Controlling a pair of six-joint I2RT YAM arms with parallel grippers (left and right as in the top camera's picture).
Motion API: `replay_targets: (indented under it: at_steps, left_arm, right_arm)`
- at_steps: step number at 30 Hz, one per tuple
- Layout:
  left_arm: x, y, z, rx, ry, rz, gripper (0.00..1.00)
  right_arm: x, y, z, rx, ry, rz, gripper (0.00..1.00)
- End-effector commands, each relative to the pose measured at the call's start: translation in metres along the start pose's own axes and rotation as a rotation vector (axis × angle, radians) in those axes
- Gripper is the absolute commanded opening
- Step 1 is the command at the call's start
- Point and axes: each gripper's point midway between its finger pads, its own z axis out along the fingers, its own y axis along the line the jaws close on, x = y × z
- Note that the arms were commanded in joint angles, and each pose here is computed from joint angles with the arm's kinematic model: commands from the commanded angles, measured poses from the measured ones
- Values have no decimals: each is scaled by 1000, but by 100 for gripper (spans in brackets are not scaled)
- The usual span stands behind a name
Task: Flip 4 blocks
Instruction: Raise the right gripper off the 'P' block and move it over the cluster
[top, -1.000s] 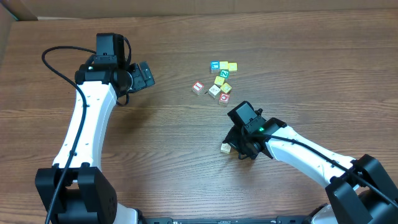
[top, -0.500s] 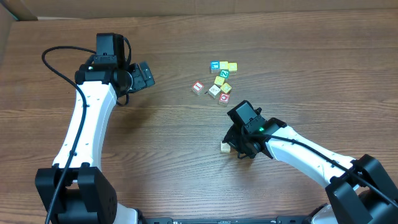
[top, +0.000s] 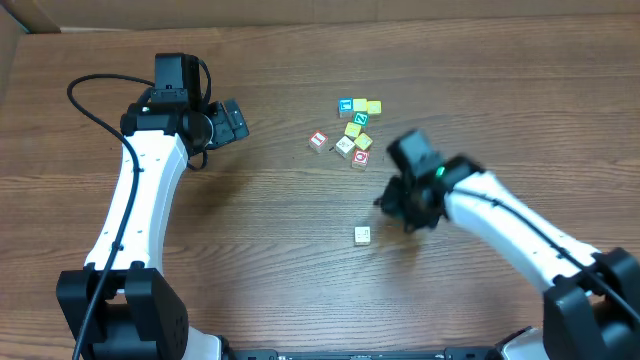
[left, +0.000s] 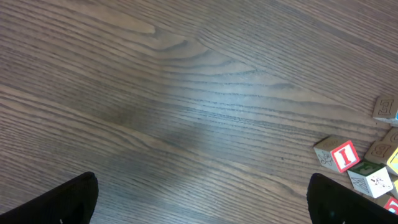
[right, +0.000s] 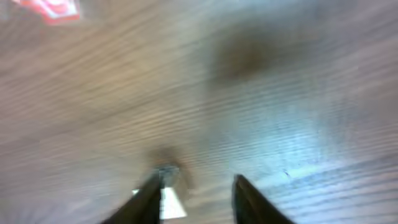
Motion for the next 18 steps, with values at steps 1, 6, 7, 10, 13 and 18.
replay_targets:
  at_steps: [1, 6, 7, 10, 13, 18]
  left_arm:
    - [-6, -3, -3, 8, -15, -9, 100]
    - [-6, -3, -3, 8, -15, -9, 100]
    - [-6, -3, -3, 8, -15, -9, 100]
    - [-6, -3, -3, 8, -15, -9, 100]
    - [-6, -3, -3, 8, -15, -9, 100]
    - [-6, -3, -3, 8, -15, -9, 100]
  right_arm:
    - [-36, 31, -46, -66, -116, -130, 57]
    - [-59, 54, -83, -107, -215, -155, 79]
    - [-62, 58, -86, -118, -234, -157, 82]
    - [-69, 60, -83, -105, -269, -160, 84]
    - [-77, 68, -70, -85, -299, -180, 84]
    - [-85, 91, -29, -91, -305, -244, 88]
